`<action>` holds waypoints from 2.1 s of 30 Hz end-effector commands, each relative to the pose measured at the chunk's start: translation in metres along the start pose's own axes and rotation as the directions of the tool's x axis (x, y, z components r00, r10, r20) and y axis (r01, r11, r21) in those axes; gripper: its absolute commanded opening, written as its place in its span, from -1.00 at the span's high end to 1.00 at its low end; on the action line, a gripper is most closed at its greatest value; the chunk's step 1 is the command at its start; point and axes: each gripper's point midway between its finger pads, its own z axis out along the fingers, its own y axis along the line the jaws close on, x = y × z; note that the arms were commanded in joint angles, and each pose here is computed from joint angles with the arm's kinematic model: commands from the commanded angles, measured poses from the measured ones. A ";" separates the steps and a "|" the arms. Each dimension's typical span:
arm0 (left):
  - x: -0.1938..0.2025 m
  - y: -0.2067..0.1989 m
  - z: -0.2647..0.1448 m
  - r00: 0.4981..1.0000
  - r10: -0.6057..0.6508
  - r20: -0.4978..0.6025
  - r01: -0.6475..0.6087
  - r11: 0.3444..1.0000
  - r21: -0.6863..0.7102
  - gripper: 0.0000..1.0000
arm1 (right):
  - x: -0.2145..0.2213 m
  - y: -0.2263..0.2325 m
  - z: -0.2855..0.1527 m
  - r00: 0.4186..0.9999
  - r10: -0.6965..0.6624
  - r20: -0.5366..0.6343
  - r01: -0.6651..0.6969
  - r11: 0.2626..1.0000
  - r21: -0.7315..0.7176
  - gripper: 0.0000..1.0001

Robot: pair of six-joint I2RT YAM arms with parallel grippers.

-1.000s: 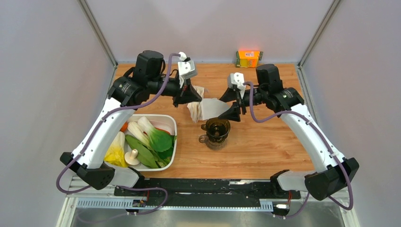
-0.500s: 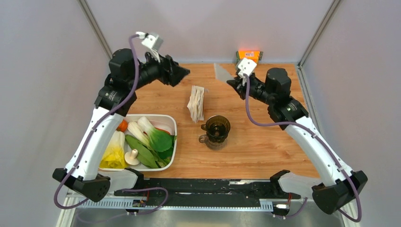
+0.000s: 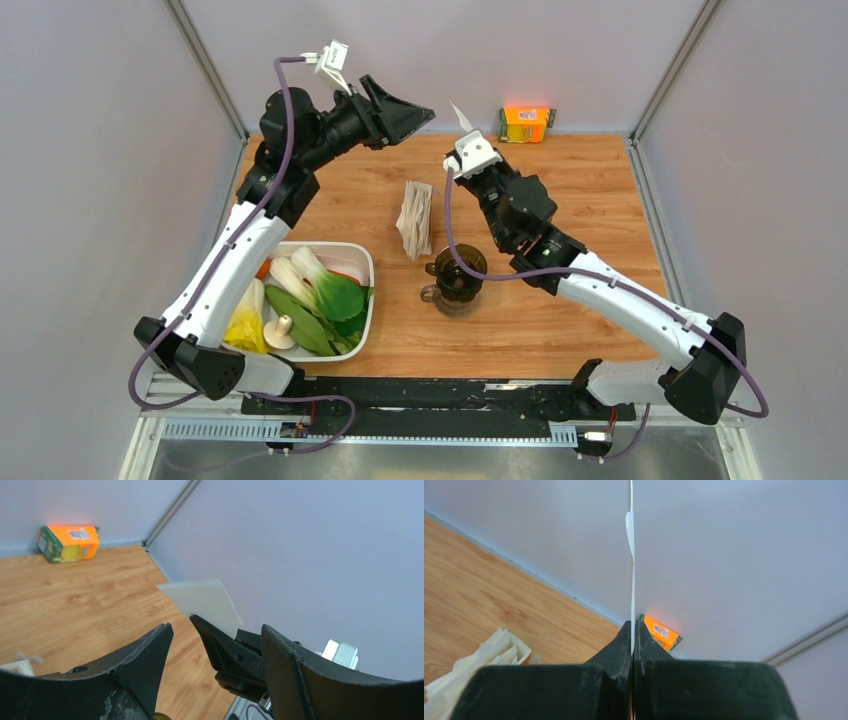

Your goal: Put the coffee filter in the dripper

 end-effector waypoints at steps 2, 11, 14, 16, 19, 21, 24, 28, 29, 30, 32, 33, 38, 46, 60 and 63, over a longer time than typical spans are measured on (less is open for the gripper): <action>-0.004 -0.035 0.004 0.999 -0.034 0.013 0.033 0.996 0.083 -0.51 | -0.018 -0.020 -0.009 0.998 -0.056 0.026 0.052 0.989 0.140 1.00; 0.024 -0.032 0.015 0.997 -0.060 -0.052 0.064 0.995 0.077 -0.52 | -0.018 0.010 -0.013 0.979 -0.201 0.036 0.198 0.977 0.078 1.00; 0.032 -0.028 0.017 0.995 -0.071 -0.071 0.076 0.995 0.071 -0.52 | -0.019 0.013 -0.015 0.972 -0.229 0.049 0.225 0.971 0.079 1.00; 0.039 -0.021 0.020 0.992 -0.087 -0.090 0.092 0.994 0.054 -0.48 | -0.022 0.016 -0.016 0.970 -0.236 0.059 0.231 0.970 0.076 1.00; 0.047 -0.018 0.022 0.988 -0.108 -0.112 0.114 0.992 0.053 0.23 | -0.025 0.017 -0.017 0.970 -0.236 0.065 0.231 0.970 0.071 1.00; 0.048 -0.017 0.022 0.988 -0.102 -0.115 0.109 0.993 0.054 0.64 | -0.026 0.017 -0.018 0.970 -0.232 0.069 0.228 0.971 0.066 1.00; 0.049 -0.014 0.020 0.991 -0.069 -0.114 0.075 0.996 0.048 0.98 | -0.027 0.016 -0.022 0.974 -0.213 0.078 0.210 0.977 0.049 0.92; 0.047 -0.009 0.012 0.994 -0.028 -0.109 0.033 0.999 0.041 1.00 | -0.025 0.018 -0.034 0.985 -0.150 0.081 0.153 0.988 -0.027 0.12; 0.045 -0.008 0.010 0.994 -0.018 -0.108 0.023 0.999 0.049 1.00 | -0.025 0.018 -0.039 0.988 -0.129 0.085 0.133 0.990 -0.052 -0.22; 0.044 -0.008 0.006 0.994 0.009 -0.105 -0.003 0.998 0.058 1.00 | -0.026 0.019 -0.045 0.990 -0.107 0.089 0.115 0.989 -0.093 -0.54; 0.043 -0.006 0.001 0.990 0.079 -0.113 -0.070 0.994 0.083 1.00 | -0.032 0.021 -0.062 0.991 -0.066 0.112 0.090 0.972 -0.218 -0.97; 0.046 -0.007 -0.003 0.984 0.111 -0.137 -0.096 0.989 0.114 1.00 | -0.034 0.026 -0.073 0.990 -0.054 0.128 0.092 0.947 -0.308 -1.00; 0.080 -0.015 -0.028 0.856 0.467 -0.221 -0.369 0.852 0.371 1.00 | -0.055 0.028 -0.129 0.981 0.039 0.189 0.083 0.799 -0.596 -1.00; 0.132 -0.028 -0.070 0.586 0.781 -0.215 -0.476 0.546 0.689 1.00 | -0.053 0.056 -0.170 0.996 0.071 0.046 0.003 0.507 -0.862 -1.00; 0.163 -0.041 -0.077 0.418 0.884 -0.210 -0.461 0.406 0.789 1.00 | -0.045 0.093 -0.177 0.994 0.066 -0.093 -0.108 0.294 -0.950 -0.16; 0.162 -0.041 -0.078 0.416 0.884 -0.213 -0.460 0.407 0.789 1.00 | -0.041 0.095 -0.175 0.992 0.059 -0.108 -0.120 0.296 -0.948 0.59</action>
